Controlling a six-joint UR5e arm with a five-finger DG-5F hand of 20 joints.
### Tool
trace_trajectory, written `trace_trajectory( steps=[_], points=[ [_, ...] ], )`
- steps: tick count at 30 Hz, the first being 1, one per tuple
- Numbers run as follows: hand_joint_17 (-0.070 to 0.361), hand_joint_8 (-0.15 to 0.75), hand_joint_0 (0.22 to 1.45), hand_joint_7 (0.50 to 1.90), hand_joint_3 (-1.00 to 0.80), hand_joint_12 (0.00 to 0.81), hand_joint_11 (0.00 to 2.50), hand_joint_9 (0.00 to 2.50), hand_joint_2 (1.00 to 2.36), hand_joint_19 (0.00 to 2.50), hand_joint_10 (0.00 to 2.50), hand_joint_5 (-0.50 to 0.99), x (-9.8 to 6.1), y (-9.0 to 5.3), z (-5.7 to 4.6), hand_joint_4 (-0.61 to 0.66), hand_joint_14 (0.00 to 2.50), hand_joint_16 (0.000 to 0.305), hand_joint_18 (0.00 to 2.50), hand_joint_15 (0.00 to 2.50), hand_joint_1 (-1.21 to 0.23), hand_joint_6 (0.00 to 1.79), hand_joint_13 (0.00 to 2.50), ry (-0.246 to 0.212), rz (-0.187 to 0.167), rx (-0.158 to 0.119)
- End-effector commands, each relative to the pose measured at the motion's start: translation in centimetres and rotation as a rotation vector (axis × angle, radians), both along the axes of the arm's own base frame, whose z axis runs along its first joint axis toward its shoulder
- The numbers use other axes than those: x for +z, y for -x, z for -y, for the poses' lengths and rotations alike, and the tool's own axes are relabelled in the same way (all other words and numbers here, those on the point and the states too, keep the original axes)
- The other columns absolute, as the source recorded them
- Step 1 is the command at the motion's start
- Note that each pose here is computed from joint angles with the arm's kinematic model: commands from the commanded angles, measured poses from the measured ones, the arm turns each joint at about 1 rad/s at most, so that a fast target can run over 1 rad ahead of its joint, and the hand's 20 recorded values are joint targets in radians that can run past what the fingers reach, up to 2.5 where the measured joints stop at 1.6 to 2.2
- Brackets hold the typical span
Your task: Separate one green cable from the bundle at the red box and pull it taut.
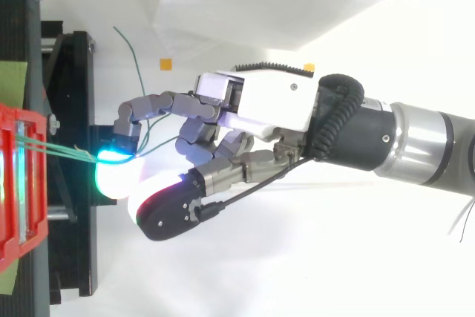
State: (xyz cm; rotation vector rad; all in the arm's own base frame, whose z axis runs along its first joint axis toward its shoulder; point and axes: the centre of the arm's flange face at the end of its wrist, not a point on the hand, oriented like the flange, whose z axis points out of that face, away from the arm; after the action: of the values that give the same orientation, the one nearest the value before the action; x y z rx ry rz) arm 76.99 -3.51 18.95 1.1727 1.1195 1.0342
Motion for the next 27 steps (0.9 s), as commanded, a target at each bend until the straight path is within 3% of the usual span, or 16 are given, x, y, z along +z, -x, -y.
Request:
trace_trajectory(
  steps=[1,10,22,27],
  points=[
    [0.15,0.355,0.48,1.1,-0.5,0.487,1.63,1.7,1.0,0.16,2.5,0.01,-0.03,0.0,0.1,0.14,2.5,0.201,2.11,1.42,-0.48,0.51,1.6,-0.004,0.0,-0.002],
    [0.146,0.327,0.48,1.03,-0.5,0.452,1.6,1.76,1.0,0.18,2.5,0.03,-0.05,0.03,0.19,0.12,2.5,0.195,2.16,1.38,-0.35,0.51,1.62,-0.008,-0.001,-0.011],
    [0.126,0.247,0.52,1.18,-0.5,0.356,1.5,1.91,1.0,0.22,2.5,0.07,0.07,0.05,0.25,0.06,2.5,0.168,2.25,1.35,-0.26,0.51,1.7,-0.009,0.001,-0.017],
    [0.123,0.216,0.52,1.24,-0.5,0.321,1.51,1.97,1.0,0.21,2.5,0.08,-0.05,0.08,0.52,0.07,2.5,0.164,2.3,1.36,-0.26,0.51,1.74,-0.014,0.0,-0.033]
  ],
)
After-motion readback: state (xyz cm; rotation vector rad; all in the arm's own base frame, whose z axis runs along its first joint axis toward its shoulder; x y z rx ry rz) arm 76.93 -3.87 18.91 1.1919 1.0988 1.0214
